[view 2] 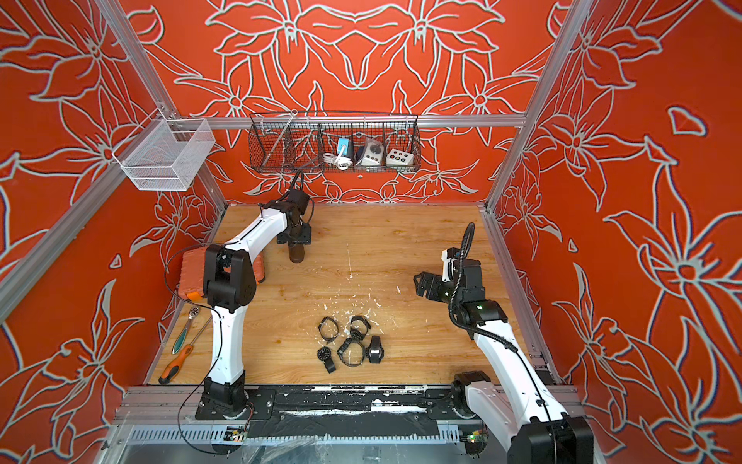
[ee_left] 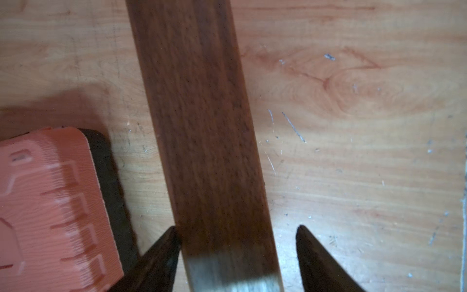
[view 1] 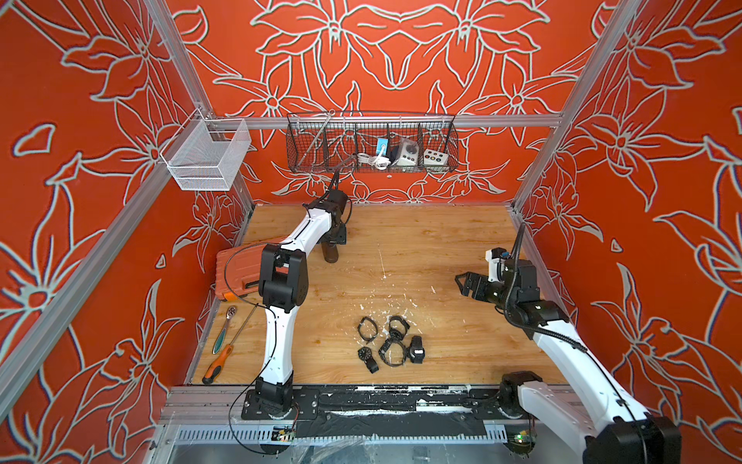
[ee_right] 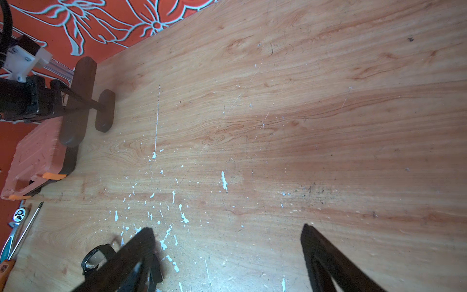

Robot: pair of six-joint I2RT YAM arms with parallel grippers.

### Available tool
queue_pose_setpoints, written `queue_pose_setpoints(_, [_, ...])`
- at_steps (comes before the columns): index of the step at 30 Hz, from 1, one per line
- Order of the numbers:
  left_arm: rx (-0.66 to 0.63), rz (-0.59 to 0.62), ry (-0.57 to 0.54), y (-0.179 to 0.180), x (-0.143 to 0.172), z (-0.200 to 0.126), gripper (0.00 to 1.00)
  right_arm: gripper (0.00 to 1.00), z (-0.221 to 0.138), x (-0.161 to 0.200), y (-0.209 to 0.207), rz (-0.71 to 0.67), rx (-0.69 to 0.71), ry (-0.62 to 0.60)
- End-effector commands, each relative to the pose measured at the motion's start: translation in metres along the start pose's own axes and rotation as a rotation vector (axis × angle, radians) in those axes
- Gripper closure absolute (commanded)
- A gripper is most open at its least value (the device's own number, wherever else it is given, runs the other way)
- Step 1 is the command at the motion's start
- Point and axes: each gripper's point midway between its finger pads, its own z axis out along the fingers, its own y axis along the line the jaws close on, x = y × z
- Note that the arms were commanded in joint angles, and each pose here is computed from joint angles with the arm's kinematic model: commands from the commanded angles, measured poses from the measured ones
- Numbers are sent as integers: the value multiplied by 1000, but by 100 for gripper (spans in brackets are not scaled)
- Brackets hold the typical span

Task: Place watch on stand
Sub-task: Pick up the stand at the center of the board, then place the stand at the center of the board.

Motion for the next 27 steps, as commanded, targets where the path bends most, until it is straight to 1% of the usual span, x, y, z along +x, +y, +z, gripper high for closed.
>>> queue_pose_setpoints(1, [-30, 45, 44, 3, 9, 8, 35, 7, 1, 10, -3, -7, 12, 35])
queue_pose_setpoints(6, [-35, 62, 49, 3, 10, 14, 42, 8, -1, 10, -4, -13, 26, 37])
queue_pose_setpoints(9, [-17, 68, 53, 0, 12, 15, 49, 9, -3, 11, -3, -12, 24, 38])
queue_pose_setpoints(11, [-3, 78, 41, -3, 12, 11, 57, 11, -5, 10, -4, -13, 29, 33])
queue_pose_setpoints(13, [14, 101, 14, -9, 12, 4, 60, 13, -6, 10, -4, -15, 29, 32])
queue_pose_setpoints(16, [84, 142, -30, -30, 26, -7, 64, 15, -7, 10, -4, -17, 31, 35])
queue_pose_setpoints(19, [165, 213, -81, -53, 42, -21, 66, 17, -7, 9, -3, -16, 32, 33])
queue_pose_setpoints(21, [187, 275, -99, -65, 50, -30, 68, 17, -7, 7, -2, -17, 29, 32])
queue_pose_setpoints(24, [238, 391, -143, -92, 59, -49, 72, 18, -8, 7, -3, -19, 33, 29])
queue_pose_setpoints(27, [363, 525, -182, -128, 79, -68, 73, 18, -10, 9, -5, -16, 40, 28])
